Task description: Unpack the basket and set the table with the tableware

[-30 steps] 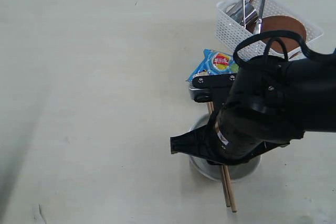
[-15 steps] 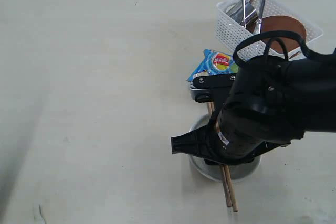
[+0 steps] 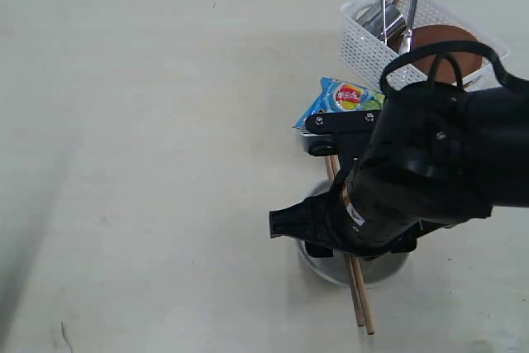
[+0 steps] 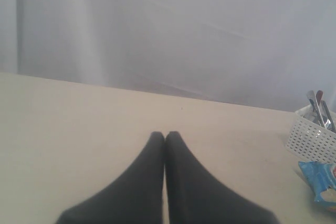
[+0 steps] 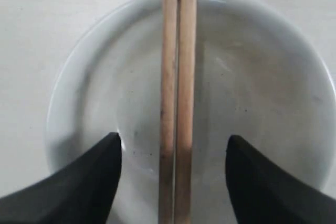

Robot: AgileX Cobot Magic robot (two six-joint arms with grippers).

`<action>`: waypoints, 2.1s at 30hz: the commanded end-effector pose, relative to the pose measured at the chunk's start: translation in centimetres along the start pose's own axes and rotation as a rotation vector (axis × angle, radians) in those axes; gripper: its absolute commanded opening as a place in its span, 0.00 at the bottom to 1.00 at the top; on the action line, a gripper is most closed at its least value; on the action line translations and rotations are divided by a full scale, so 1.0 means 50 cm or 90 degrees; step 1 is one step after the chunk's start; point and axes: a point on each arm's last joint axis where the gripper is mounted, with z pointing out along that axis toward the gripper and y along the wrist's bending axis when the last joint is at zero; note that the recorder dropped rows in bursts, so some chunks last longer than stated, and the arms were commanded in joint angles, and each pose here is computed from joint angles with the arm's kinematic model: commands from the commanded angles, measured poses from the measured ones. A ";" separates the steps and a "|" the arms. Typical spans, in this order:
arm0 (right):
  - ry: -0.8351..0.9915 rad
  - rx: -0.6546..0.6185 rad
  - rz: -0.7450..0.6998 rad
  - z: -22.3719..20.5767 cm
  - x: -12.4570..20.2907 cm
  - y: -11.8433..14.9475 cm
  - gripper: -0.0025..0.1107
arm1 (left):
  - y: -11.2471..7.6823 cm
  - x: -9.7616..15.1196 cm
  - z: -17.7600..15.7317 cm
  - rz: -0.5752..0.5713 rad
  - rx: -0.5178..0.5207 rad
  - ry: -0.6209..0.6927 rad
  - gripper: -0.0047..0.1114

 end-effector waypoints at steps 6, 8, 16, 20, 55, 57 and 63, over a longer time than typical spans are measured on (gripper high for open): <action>-0.004 0.014 -0.007 -0.019 -0.008 -0.002 0.52 | 0.000 0.001 0.000 0.010 0.001 0.001 0.04; -0.010 0.014 -0.010 -0.036 -0.012 -0.004 0.52 | 0.000 0.001 0.000 0.010 0.001 0.001 0.04; -0.041 -0.059 0.005 -0.125 -0.015 -0.014 0.52 | 0.000 0.001 0.000 0.010 0.001 0.001 0.04; -0.061 -0.080 -0.030 -0.208 -0.012 -0.037 0.52 | 0.000 0.001 0.000 0.010 0.001 0.001 0.04; -0.254 -0.220 0.216 -0.003 -0.516 -0.452 0.39 | 0.000 0.002 0.000 0.010 0.000 0.002 0.04; -0.249 -0.227 0.215 0.021 -0.543 -0.445 0.39 | 0.000 0.002 0.000 0.010 0.000 0.002 0.04; -0.243 -0.240 0.224 0.083 -0.602 -0.426 0.39 | 0.000 0.002 0.000 0.010 0.000 0.002 0.04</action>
